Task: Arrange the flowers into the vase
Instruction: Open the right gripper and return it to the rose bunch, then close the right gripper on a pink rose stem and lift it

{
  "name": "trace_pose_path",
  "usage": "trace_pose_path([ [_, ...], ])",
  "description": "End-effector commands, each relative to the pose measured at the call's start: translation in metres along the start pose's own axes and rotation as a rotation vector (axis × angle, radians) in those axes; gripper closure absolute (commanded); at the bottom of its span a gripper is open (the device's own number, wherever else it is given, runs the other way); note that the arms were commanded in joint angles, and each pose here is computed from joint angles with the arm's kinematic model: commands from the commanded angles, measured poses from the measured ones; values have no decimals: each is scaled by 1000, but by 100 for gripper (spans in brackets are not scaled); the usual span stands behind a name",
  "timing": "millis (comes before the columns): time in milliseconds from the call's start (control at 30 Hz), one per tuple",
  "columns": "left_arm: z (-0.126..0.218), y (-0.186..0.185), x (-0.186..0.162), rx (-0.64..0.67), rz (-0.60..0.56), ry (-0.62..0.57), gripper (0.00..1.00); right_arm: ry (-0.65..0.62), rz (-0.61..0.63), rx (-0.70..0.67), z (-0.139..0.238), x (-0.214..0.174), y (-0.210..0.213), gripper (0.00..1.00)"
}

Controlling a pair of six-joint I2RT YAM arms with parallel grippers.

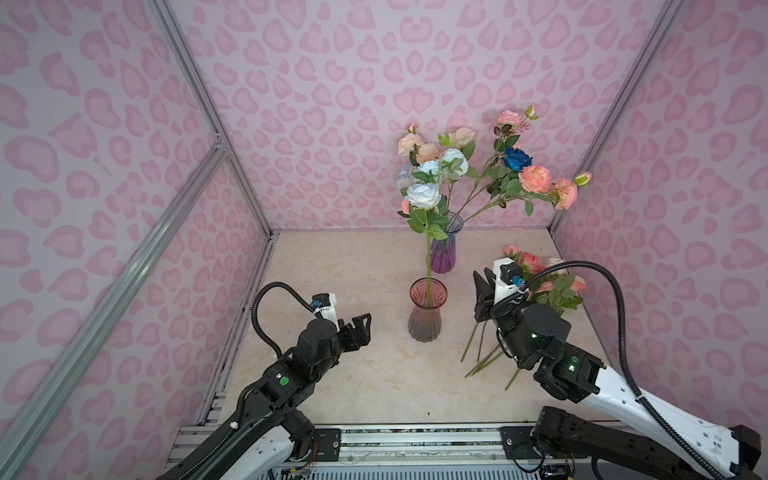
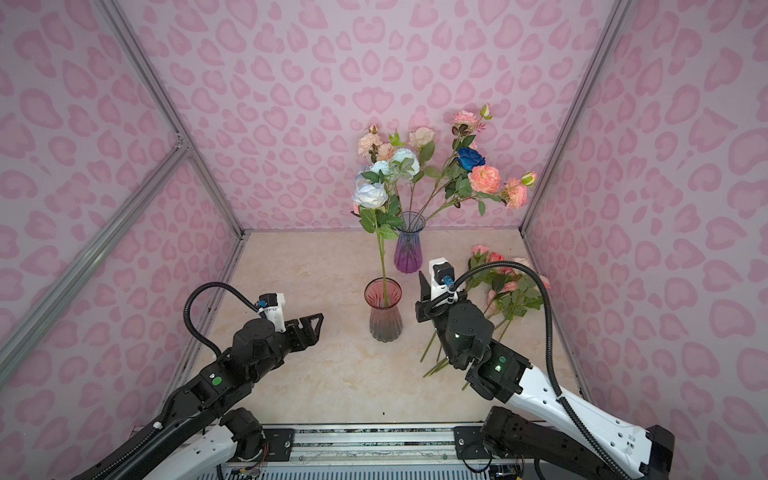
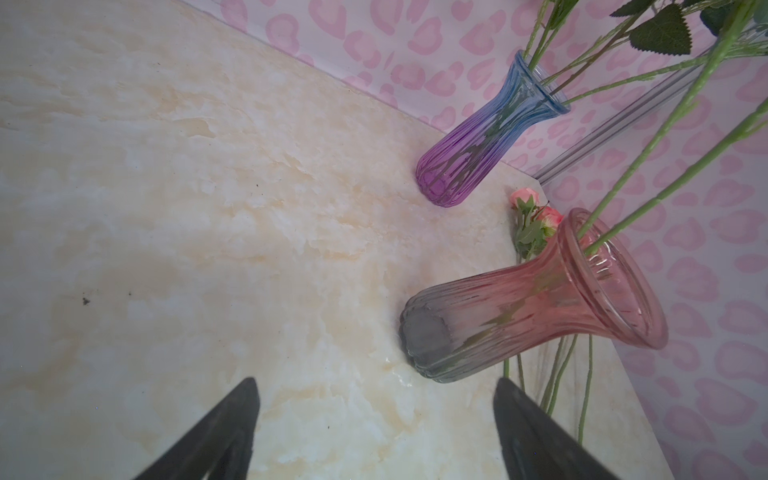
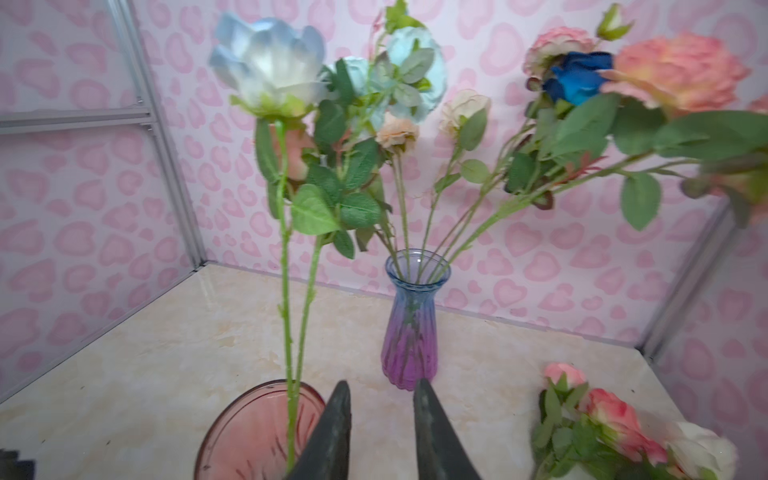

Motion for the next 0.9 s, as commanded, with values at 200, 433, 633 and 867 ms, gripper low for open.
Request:
trace_pose_path([
  [200, -3, -11, 13, -46, -4, -35, 11, 172, -492, -516, -15, -81, -163, 74],
  [433, -8, -8, 5, -35, -8, -14, 11, 408, -662, -589, -51, -149, -201, 74],
  [633, -12, -8, 1, -40, -1, 1, 11, 581, -725, -753, -62, -199, -231, 73],
  [867, -17, -8, -1, -35, -10, 10, 11, 663, -738, -788, -82, -226, -247, 74],
])
Point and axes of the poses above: each gripper's point midway between its finger pads, its own z axis back along the fingers, its own y axis along the line the jaws close on, x = y × z, the point moved 5 cm from there along z, back along the fingers, and after that the axes turned 9 degrees about -z, right-handed, at the moved point
